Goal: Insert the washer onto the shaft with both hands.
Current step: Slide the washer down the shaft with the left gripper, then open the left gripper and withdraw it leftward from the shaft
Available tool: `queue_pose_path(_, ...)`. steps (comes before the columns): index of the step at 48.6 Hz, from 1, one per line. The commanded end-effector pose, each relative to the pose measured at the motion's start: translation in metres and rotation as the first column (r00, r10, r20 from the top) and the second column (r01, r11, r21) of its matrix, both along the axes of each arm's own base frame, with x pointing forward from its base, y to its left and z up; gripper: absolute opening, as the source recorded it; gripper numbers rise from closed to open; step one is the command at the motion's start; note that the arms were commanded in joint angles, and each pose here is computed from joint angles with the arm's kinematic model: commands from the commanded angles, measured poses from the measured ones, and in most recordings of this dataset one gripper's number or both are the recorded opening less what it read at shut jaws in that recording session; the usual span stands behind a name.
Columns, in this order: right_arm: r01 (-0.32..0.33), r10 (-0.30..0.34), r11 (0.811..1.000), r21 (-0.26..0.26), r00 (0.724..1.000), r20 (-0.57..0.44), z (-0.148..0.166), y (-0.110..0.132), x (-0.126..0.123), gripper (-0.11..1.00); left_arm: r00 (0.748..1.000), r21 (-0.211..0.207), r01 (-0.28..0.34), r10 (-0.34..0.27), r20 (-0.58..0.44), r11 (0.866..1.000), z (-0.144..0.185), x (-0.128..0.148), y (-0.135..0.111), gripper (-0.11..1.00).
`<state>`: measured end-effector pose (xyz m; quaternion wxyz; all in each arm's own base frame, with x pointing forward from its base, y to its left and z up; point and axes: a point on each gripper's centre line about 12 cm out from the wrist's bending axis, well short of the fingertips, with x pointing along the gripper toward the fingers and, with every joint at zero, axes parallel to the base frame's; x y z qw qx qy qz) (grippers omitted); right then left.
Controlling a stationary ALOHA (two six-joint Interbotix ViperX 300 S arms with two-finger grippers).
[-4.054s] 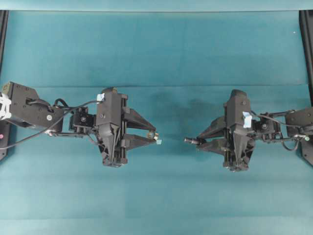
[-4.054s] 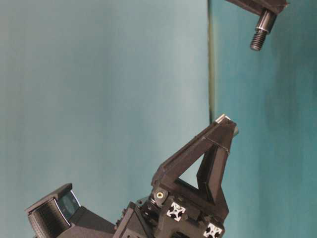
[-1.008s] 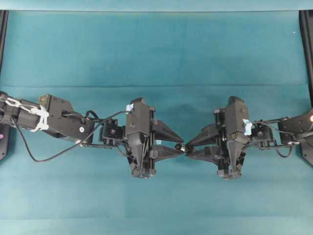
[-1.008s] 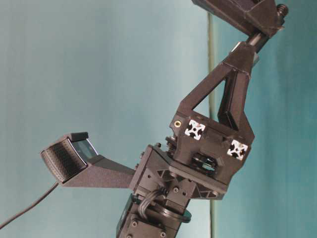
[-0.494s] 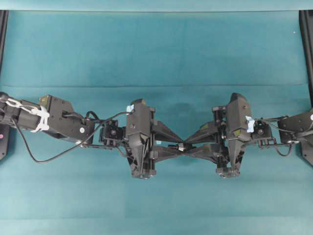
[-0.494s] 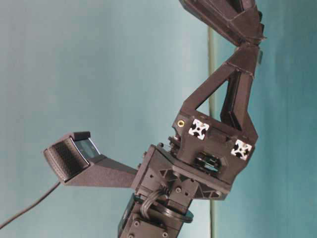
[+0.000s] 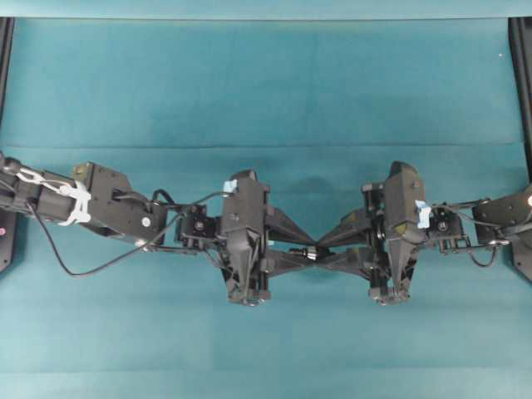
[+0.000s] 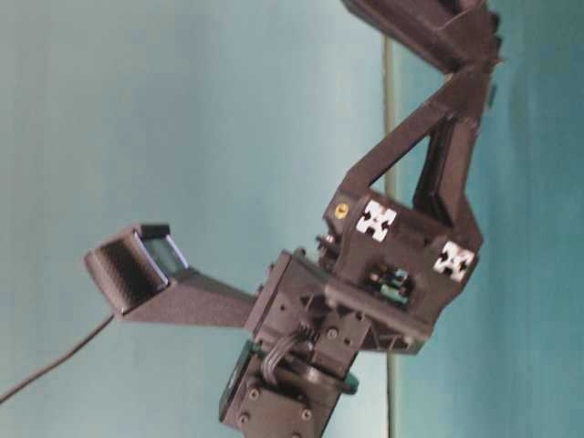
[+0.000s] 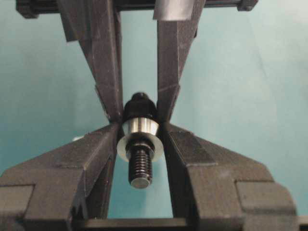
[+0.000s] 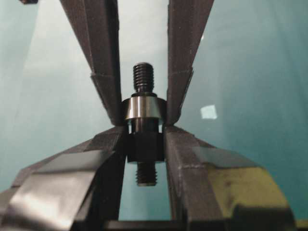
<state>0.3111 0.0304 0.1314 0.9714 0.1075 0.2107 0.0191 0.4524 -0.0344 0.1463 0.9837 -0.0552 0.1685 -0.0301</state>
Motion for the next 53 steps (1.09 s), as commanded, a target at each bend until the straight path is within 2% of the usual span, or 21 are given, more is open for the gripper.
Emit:
queue_pose_path(1,0.006,-0.007,1.0,0.011,0.999,0.031,0.008,0.0,0.007,0.0,0.999,-0.001,-0.008,0.008,0.054,1.0,0.018,0.01,0.003,0.37)
queue_pose_path(19,0.006,-0.006,1.0,0.008,1.0,0.015,0.004,0.0,0.007,0.0,0.999,-0.001,-0.032,0.032,0.038,0.999,0.035,0.014,0.014,0.37)
queue_pose_path(38,0.003,-0.003,1.0,0.003,1.0,0.0,-0.001,0.0,0.006,0.0,0.999,-0.011,-0.037,0.038,0.036,0.999,0.04,0.013,0.015,0.37)
queue_pose_path(47,0.003,-0.003,1.0,0.003,1.0,0.0,-0.001,0.0,0.005,0.0,0.999,-0.009,-0.037,0.037,0.039,0.999,0.044,0.012,0.015,0.75)
queue_pose_path(49,0.005,-0.005,1.0,0.003,1.0,-0.002,-0.001,0.0,0.004,0.0,0.999,-0.009,-0.037,0.037,0.036,0.999,0.044,0.011,0.015,0.78)
queue_pose_path(53,0.005,-0.005,1.0,0.003,1.0,-0.003,-0.002,0.0,0.004,0.0,0.999,-0.008,-0.037,0.037,0.025,0.999,0.044,0.009,0.015,0.75)
